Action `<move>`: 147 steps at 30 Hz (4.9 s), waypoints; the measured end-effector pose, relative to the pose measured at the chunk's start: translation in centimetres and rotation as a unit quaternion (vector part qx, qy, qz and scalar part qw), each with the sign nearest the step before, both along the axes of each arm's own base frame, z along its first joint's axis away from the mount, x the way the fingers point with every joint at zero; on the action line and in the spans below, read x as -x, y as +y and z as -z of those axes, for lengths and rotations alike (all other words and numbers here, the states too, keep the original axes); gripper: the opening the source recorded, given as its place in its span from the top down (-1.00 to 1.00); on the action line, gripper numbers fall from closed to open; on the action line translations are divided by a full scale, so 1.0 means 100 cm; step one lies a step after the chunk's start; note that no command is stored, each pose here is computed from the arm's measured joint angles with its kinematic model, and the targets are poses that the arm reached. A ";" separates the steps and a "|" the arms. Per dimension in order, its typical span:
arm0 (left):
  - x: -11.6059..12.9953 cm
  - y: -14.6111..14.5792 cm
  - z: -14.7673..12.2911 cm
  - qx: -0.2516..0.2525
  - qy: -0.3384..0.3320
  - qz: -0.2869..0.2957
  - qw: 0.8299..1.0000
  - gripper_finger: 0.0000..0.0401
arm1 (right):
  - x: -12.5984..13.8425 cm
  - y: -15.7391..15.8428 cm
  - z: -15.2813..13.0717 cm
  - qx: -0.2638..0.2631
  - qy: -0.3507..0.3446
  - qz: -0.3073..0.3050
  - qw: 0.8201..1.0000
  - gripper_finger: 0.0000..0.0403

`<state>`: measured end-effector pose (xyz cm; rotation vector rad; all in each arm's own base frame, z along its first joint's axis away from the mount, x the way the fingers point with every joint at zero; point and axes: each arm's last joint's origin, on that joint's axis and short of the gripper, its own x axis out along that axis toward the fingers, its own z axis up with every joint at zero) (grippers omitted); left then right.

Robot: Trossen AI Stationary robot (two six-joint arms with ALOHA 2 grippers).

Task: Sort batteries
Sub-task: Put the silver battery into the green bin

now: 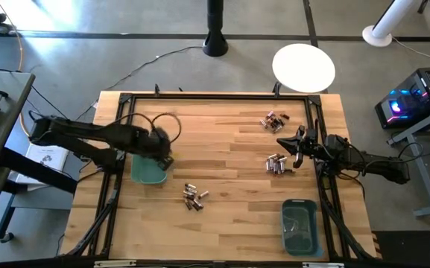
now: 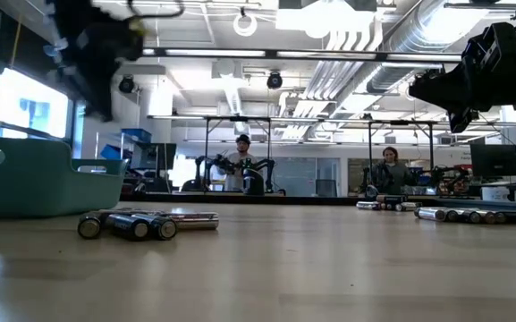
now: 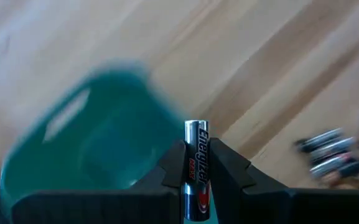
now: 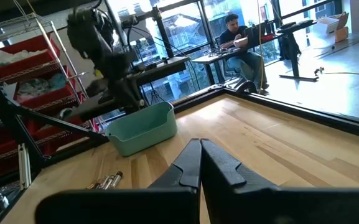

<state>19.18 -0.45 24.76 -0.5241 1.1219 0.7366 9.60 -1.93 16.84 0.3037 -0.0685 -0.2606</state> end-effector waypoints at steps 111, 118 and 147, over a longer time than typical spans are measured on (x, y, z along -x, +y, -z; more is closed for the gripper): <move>-0.130 -0.079 0.129 -0.043 -0.061 0.356 0.932 0.74 | 0.000 0.000 0.000 0.000 0.000 0.000 1.000 1.00; -0.139 -0.074 0.122 -0.094 -0.108 0.356 0.923 0.83 | 0.000 0.000 0.000 0.000 0.000 0.000 1.000 1.00; 0.009 -0.040 0.060 -0.112 0.054 0.039 0.991 0.83 | 0.000 0.000 0.000 0.000 0.000 0.000 1.000 1.00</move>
